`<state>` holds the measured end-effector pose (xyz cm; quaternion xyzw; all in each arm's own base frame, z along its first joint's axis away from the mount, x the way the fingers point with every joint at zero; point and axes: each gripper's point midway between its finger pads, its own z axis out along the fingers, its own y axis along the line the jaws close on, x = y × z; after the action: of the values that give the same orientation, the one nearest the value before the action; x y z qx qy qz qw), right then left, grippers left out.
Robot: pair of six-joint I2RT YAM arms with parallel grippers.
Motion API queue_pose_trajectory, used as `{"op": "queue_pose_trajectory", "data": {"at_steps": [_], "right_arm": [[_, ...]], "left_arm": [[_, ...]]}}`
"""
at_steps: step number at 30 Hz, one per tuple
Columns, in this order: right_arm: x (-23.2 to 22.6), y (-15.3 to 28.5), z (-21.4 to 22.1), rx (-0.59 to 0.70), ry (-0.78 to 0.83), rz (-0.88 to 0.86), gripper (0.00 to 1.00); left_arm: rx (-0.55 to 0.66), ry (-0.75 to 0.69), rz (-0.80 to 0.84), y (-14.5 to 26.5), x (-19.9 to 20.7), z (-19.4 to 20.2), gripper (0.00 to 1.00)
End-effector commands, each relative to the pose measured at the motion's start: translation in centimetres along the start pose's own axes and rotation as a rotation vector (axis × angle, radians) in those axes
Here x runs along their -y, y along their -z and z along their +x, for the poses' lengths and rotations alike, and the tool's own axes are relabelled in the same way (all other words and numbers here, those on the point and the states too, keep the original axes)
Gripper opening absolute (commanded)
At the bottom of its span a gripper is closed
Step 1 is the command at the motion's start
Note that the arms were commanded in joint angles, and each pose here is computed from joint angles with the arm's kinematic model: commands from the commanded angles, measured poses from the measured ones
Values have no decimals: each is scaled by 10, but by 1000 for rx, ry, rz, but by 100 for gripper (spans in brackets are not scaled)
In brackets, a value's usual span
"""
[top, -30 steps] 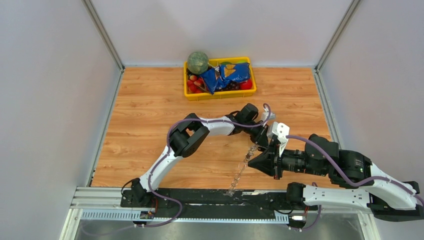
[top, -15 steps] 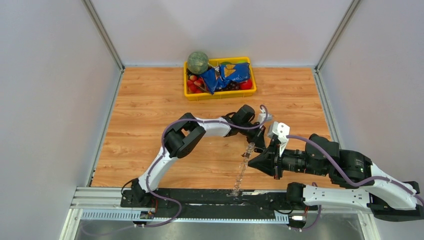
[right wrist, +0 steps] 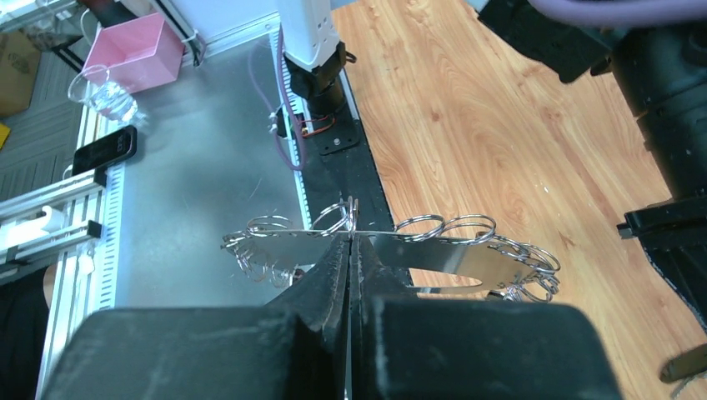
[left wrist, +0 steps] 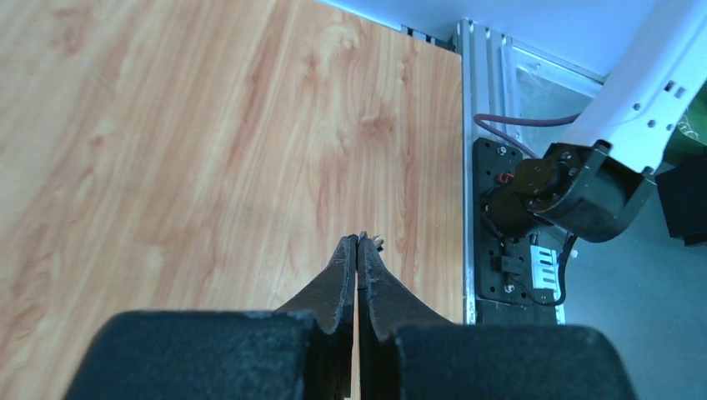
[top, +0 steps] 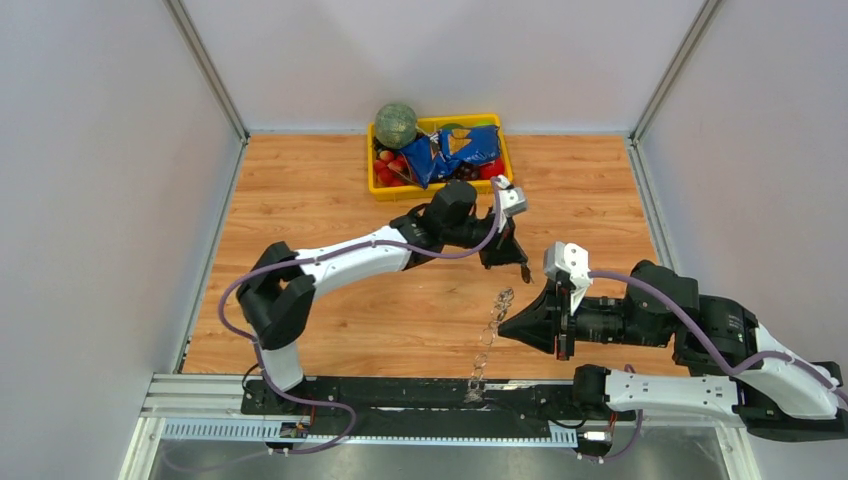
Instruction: Put the keys on the keyring
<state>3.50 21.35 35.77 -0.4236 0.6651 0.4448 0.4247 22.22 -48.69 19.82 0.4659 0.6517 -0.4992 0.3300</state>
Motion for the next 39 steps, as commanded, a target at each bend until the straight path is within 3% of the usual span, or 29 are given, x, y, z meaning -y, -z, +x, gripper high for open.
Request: {"op": "queue_pose_trajectory", "data": {"at_steps": [1, 8, 20, 29, 39], "right_arm": [[-19, 3, -25, 53, 59, -98, 0], [-29, -2, -29, 46, 125, -167, 0], [-45, -35, -39, 32, 191, -263, 0], [-43, -55, -62, 90, 149, -230, 0], [-44, -72, -87, 136, 96, -205, 0]], "left_arm": [[76, -141, -88, 35, 13, -31, 0], [232, -235, -168, 106, 53, -72, 0], [385, -315, -218, 201, 112, -90, 0], [456, -354, -193, 246, 149, -90, 0], [481, -400, -120, 268, 179, -89, 0]]}}
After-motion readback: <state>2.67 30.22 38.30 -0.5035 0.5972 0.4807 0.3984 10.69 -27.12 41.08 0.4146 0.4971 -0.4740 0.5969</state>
